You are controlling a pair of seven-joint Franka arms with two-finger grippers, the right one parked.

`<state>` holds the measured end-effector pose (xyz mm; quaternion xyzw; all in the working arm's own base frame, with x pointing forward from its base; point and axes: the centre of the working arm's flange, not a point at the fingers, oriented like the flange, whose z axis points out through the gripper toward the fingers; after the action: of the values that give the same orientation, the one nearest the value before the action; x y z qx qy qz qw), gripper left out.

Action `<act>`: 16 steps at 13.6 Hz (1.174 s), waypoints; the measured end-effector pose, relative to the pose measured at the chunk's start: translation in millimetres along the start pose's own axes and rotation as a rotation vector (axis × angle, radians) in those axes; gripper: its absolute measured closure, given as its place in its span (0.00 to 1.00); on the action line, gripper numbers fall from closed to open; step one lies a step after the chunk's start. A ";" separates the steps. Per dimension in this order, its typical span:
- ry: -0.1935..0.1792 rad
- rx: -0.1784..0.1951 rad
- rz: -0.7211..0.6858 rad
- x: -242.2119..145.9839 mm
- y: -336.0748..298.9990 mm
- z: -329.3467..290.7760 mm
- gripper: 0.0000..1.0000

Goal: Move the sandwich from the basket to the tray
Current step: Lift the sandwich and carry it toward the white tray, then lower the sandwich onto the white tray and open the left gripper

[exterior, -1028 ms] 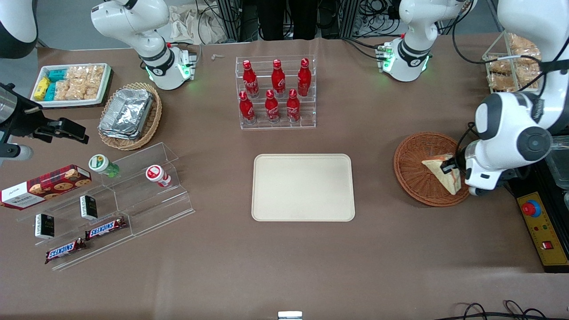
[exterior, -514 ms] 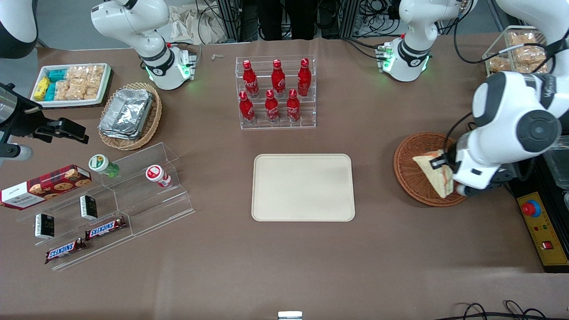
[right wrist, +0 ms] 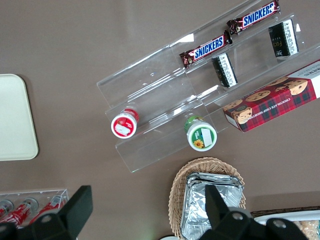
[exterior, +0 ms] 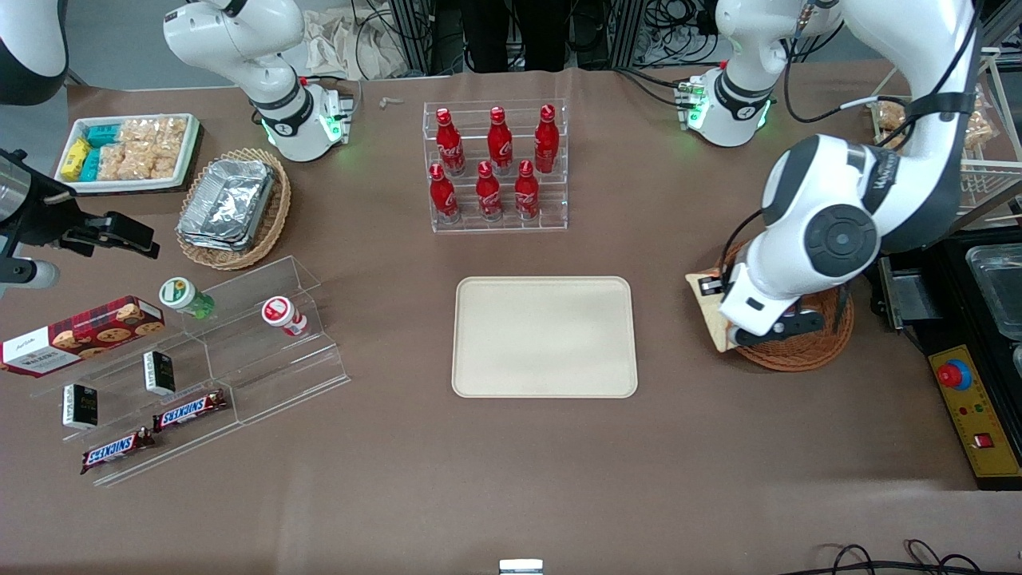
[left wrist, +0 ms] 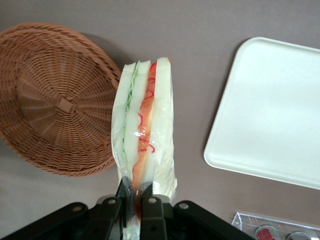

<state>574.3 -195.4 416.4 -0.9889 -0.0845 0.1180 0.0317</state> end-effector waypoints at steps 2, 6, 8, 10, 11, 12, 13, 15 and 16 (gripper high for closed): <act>-0.002 0.001 0.038 -4.7 22.5 3.7 0.87; 0.010 0.038 0.134 -4.4 76.0 23.0 0.87; 0.001 0.031 0.159 7.3 96.4 38.8 0.87; 0.006 0.004 0.177 16.9 115.0 55.6 0.87; 0.013 -0.010 0.182 21.0 122.0 63.6 0.87; 0.014 -0.019 0.187 23.7 127.5 72.8 0.87; 0.010 -0.025 0.194 25.0 133.8 83.4 0.87; 0.005 -0.037 0.208 26.9 146.2 104.9 0.87; -0.004 -0.038 0.211 28.0 149.9 115.5 0.87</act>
<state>597.5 -333.0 285.6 -0.9925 0.0179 0.1210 0.0003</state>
